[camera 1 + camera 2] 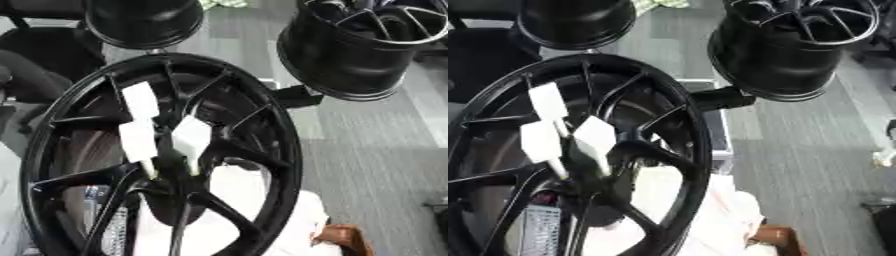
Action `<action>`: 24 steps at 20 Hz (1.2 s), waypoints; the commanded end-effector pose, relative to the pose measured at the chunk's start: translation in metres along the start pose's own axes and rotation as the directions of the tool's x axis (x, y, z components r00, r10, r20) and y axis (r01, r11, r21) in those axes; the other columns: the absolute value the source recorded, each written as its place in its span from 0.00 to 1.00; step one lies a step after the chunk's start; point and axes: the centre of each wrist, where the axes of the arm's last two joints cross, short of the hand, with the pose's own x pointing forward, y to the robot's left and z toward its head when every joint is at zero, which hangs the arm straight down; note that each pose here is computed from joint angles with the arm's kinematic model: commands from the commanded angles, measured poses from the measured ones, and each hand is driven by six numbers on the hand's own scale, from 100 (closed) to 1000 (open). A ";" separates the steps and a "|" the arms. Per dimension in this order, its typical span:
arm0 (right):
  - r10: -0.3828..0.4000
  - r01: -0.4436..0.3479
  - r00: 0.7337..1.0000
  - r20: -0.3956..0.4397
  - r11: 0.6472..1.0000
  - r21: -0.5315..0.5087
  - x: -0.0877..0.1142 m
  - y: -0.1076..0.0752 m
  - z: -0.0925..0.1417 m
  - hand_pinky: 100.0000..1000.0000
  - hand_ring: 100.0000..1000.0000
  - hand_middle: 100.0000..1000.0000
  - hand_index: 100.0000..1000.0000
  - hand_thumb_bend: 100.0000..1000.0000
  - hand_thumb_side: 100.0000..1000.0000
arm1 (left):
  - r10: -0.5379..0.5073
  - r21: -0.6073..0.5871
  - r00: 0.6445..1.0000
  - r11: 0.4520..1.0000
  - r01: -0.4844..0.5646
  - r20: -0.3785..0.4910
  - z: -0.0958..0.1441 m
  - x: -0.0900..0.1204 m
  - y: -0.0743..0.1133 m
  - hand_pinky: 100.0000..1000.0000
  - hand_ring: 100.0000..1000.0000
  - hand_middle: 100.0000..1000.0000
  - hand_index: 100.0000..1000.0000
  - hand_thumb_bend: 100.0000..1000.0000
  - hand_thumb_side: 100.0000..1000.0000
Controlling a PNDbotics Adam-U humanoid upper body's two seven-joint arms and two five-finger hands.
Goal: Pull the pin out of the wheel hub.
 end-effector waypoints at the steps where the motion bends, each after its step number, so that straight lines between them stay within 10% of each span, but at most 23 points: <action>1: 0.071 -0.070 0.997 -0.026 0.997 0.030 -0.005 -0.015 -0.013 0.91 0.97 0.84 0.86 0.28 0.34 | -0.026 -0.023 1.000 0.999 0.026 0.011 -0.004 0.006 0.004 0.77 0.68 0.71 0.81 0.00 0.52; 4: 0.095 -0.093 0.995 -0.027 0.994 0.063 -0.010 -0.018 -0.019 0.92 0.97 0.84 0.86 0.36 0.20 | -0.025 -0.024 1.000 0.999 0.026 0.010 -0.004 0.006 0.004 0.77 0.69 0.71 0.81 0.00 0.52; 5: 0.100 -0.097 0.995 -0.028 0.993 0.069 -0.011 -0.019 -0.020 0.92 0.97 0.84 0.85 0.39 0.00 | -0.025 -0.024 1.000 0.999 0.025 0.009 -0.004 0.006 0.004 0.77 0.69 0.72 0.81 0.00 0.52; 10: 0.106 -0.103 0.993 -0.044 0.992 0.067 -0.012 -0.023 -0.022 0.91 0.96 0.82 0.83 0.37 0.00 | -0.022 -0.023 1.000 0.999 0.022 0.007 -0.003 0.006 0.004 0.77 0.69 0.72 0.81 0.00 0.52; 15: 0.048 -0.048 0.999 -0.012 0.999 -0.025 -0.001 -0.028 -0.020 0.89 0.91 0.76 0.80 0.18 0.32 | -0.024 -0.022 1.000 0.999 0.024 0.006 -0.003 0.006 0.004 0.77 0.69 0.72 0.81 0.00 0.52; 24: 0.030 -0.013 0.940 0.340 0.999 -0.052 0.050 -0.035 0.010 0.89 0.88 0.72 0.78 0.07 0.38 | -0.024 -0.020 1.000 1.000 0.025 0.003 -0.002 0.007 0.005 0.77 0.69 0.72 0.81 0.00 0.52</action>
